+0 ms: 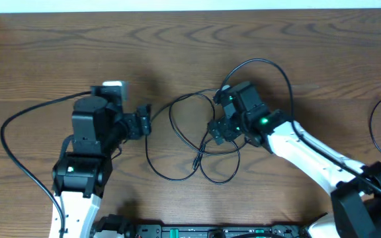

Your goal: Untangle cables

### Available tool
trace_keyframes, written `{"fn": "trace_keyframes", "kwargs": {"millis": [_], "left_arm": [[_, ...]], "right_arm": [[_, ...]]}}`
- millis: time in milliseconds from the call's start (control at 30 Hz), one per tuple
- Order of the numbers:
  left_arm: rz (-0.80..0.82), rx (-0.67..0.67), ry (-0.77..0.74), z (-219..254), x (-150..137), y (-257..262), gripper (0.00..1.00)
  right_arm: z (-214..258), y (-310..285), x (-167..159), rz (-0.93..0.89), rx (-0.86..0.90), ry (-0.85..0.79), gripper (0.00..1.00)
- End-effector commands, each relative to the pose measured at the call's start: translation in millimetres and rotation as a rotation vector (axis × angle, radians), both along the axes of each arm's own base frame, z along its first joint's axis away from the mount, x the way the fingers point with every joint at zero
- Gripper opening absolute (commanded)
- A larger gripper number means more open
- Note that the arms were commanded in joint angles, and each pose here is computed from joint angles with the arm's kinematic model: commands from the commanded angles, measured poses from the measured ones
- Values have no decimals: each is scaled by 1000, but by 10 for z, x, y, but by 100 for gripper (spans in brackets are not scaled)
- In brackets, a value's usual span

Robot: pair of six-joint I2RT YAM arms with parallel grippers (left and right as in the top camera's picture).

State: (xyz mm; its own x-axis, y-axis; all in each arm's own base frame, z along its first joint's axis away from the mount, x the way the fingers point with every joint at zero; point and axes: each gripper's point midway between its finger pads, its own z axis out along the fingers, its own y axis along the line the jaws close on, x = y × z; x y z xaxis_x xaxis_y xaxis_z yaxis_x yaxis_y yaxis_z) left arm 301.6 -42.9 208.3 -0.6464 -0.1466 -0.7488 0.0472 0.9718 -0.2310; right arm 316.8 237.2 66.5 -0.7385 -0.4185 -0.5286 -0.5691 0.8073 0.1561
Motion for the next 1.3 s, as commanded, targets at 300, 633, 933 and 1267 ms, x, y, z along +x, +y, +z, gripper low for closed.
{"fn": "trace_keyframes", "kwargs": {"millis": [300, 633, 933, 1267], "left_arm": [[-58, -144, -8, -168, -13, 81, 89], [-293, -233, -57, -179, -64, -253, 89], [-213, -265, -7, -359, 53, -3, 89], [-189, -387, -42, -258, 30, 224, 89]], "right_arm": [[-191, 358, -252, 71, 30, 66, 99], [-449, 528, -465, 135, 9, 130, 99], [-480, 554, -497, 145, 5, 136, 99], [-662, 522, -539, 134, -23, 180, 99]]}}
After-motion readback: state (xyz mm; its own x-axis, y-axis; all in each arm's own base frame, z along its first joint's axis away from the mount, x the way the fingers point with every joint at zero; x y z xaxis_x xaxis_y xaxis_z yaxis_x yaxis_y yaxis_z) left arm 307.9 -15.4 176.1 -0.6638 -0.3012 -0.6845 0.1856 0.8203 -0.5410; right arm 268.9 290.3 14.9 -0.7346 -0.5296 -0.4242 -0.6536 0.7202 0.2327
